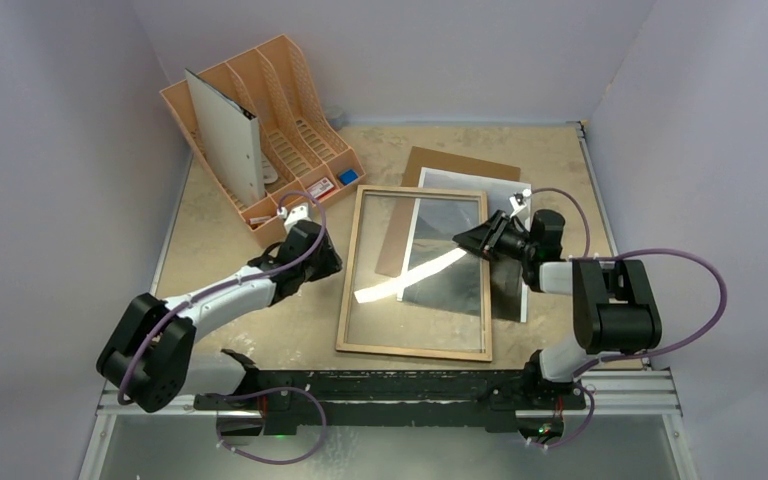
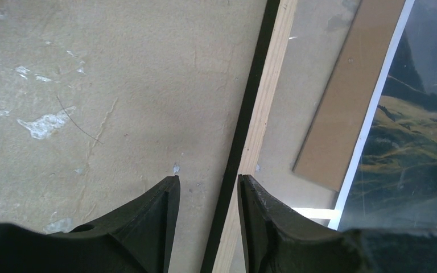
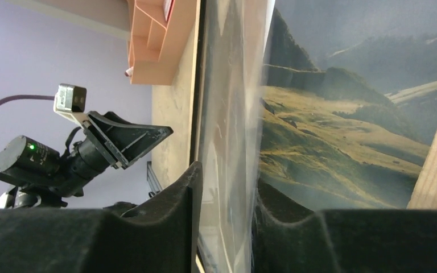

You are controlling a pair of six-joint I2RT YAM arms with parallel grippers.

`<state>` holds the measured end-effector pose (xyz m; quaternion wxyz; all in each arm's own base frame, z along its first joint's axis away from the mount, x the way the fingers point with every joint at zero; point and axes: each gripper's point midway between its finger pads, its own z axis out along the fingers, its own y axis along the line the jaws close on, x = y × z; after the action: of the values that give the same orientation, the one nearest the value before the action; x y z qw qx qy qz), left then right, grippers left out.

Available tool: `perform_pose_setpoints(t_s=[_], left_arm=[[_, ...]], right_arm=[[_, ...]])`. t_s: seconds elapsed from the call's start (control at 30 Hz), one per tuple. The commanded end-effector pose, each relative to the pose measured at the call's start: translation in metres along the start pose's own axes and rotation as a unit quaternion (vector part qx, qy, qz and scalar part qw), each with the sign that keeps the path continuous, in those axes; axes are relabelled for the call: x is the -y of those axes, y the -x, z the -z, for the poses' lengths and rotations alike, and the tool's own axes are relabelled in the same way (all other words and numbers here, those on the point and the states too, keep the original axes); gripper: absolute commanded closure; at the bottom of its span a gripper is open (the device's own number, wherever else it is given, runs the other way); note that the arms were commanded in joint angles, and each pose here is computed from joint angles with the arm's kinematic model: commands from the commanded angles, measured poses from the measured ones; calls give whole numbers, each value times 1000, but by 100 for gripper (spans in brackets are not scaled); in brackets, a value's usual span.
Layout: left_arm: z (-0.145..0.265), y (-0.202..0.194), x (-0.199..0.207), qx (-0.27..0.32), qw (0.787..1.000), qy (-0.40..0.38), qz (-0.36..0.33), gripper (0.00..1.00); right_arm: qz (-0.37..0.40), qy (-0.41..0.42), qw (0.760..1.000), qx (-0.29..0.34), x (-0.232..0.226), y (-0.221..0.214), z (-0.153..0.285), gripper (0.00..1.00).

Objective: Put the photo into the frame
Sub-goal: Place the photo frame item in the photo frame.

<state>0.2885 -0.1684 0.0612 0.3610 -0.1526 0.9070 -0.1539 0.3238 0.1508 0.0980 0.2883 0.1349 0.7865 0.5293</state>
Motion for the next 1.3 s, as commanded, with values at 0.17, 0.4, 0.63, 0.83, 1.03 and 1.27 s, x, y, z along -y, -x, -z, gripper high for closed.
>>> perform_pose_setpoints(t_s=[0.17, 0.4, 0.63, 0.83, 1.03, 1.27], left_arm=[[-6, -3, 12, -9, 999, -36, -8, 56], [-10, -12, 16, -29, 998, -50, -17, 56], [-16, -11, 29, -35, 996, -74, -38, 51], [-23, -17, 31, -49, 995, -77, -51, 50], [-28, -22, 31, -61, 993, -77, -63, 53], [-39, -33, 9, -86, 993, -17, -73, 65]], right_arm=[[15, 14, 1000, -20, 4, -8, -3, 76], [-8, -5, 1000, -21, 19, -10, -8, 81], [-23, -36, 999, -23, 34, -8, -12, 81], [-29, -49, 998, -22, 41, -5, -15, 81], [-24, -53, 998, -33, 39, -11, -20, 79], [-23, -60, 997, -35, 42, -11, -21, 79]])
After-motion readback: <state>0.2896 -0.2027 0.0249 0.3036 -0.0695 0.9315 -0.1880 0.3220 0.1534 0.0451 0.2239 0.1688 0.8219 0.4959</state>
